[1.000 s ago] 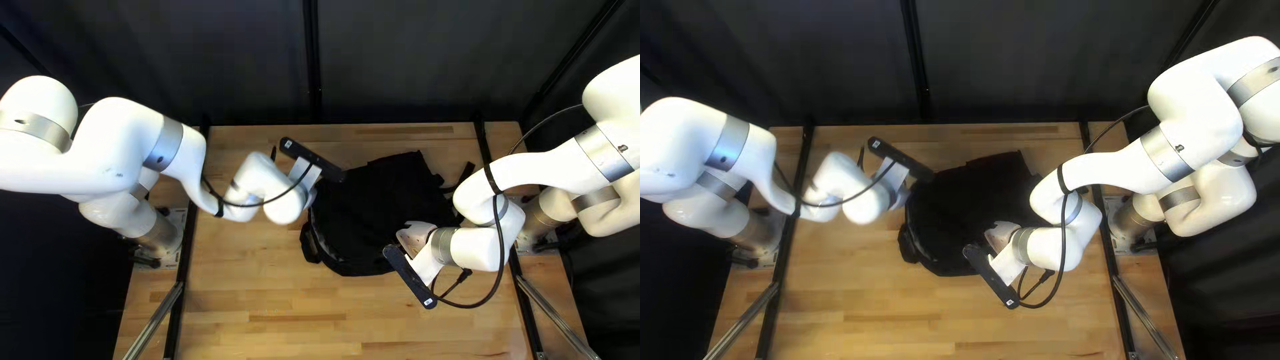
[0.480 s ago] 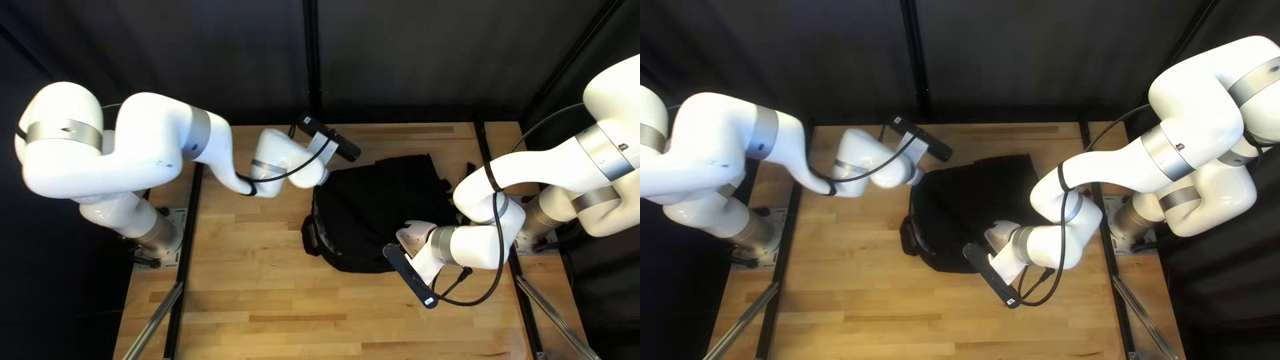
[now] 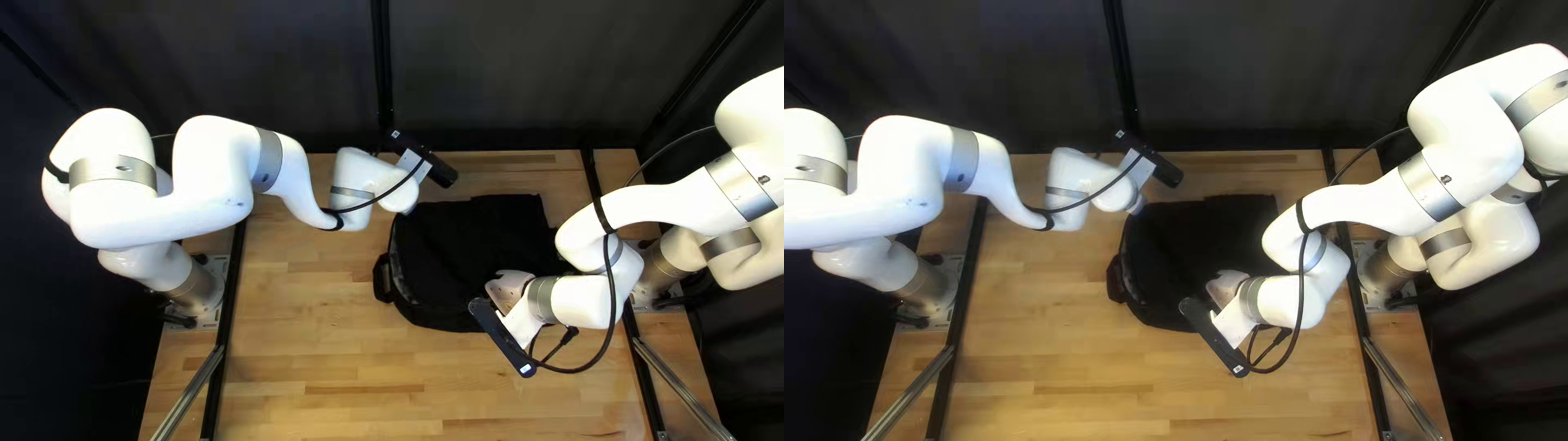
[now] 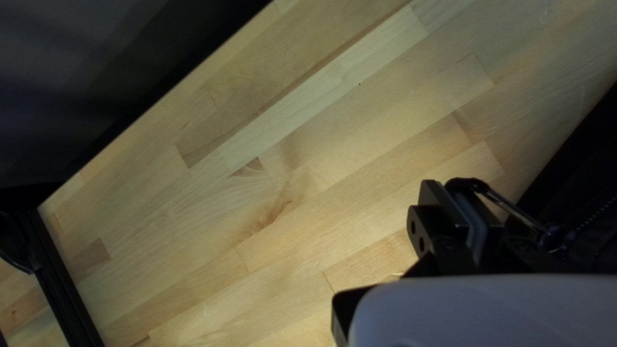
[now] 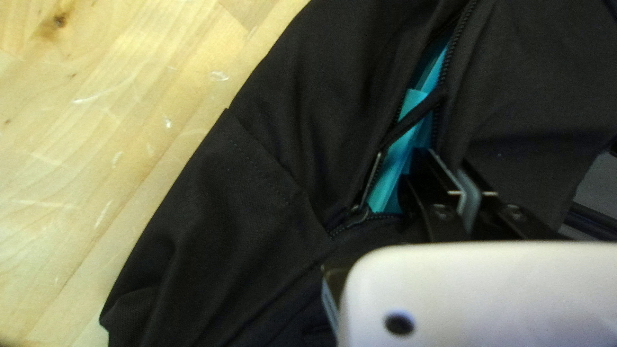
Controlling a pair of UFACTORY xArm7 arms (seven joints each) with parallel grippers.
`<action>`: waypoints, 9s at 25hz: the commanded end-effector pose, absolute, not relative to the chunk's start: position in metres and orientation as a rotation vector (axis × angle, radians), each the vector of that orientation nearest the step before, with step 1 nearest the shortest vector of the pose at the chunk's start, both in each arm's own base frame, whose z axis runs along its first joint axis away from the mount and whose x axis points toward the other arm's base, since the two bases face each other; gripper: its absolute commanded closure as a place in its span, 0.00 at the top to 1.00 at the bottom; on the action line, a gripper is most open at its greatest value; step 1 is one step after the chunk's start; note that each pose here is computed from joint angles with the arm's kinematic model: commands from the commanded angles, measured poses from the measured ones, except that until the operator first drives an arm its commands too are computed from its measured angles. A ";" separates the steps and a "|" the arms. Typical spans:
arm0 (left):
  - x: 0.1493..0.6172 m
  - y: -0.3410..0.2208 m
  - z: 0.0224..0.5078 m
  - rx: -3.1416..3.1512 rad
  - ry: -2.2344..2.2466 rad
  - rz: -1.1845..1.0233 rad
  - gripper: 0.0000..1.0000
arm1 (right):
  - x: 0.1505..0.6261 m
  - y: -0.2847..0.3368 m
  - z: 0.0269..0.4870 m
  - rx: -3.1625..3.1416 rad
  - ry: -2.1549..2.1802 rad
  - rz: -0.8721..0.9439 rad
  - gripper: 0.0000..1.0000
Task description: Remove a lunch box from a kids backpack
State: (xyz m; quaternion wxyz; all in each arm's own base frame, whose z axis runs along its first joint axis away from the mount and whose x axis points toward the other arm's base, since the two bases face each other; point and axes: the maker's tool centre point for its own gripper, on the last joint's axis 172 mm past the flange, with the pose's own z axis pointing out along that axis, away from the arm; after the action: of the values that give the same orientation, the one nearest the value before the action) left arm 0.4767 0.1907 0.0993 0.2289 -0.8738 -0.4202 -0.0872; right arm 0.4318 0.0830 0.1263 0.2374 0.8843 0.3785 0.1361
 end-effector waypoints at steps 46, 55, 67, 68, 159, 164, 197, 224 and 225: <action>0.319 0.011 0.119 -2.402 -0.863 -0.350 1.00 | 0.409 0.086 0.129 2.527 1.200 0.077 0.00; 0.271 -0.018 0.108 -2.367 -0.866 -0.357 1.00 | 0.438 0.074 0.159 2.615 0.728 0.108 1.00; 0.210 -0.025 0.129 -2.302 -0.907 -0.306 1.00 | 0.439 0.076 0.237 2.785 0.075 0.116 1.00; 0.206 -0.021 0.134 -2.296 -0.911 -0.294 1.00 | 0.439 0.072 0.240 2.791 0.000 0.119 1.00; 0.191 -0.011 0.162 -2.262 -0.925 -0.242 1.00 | 0.478 -0.011 0.182 2.559 -0.534 0.046 0.00; 0.191 -0.011 0.162 -2.262 -0.925 -0.242 1.00 | 0.454 -0.041 0.190 2.582 -0.534 0.021 0.00; 0.327 0.029 0.096 -1.855 -1.723 -0.371 1.00 | 0.463 -0.064 0.210 2.619 -0.569 0.103 0.00; 0.374 0.028 0.093 -1.775 -2.154 -0.318 1.00 | 0.457 -0.067 0.216 2.597 -0.599 0.112 0.00; 0.376 0.026 0.098 -1.789 -2.180 -0.335 1.00 | 0.458 -0.067 0.217 2.597 -0.600 0.111 0.00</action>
State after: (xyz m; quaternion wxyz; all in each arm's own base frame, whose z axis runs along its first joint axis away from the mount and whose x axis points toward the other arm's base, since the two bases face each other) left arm 0.3755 0.0293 0.0868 0.1776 -0.6273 -0.7506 -0.1080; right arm 0.4567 -0.0673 0.2164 0.2346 0.9464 -0.2179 0.0411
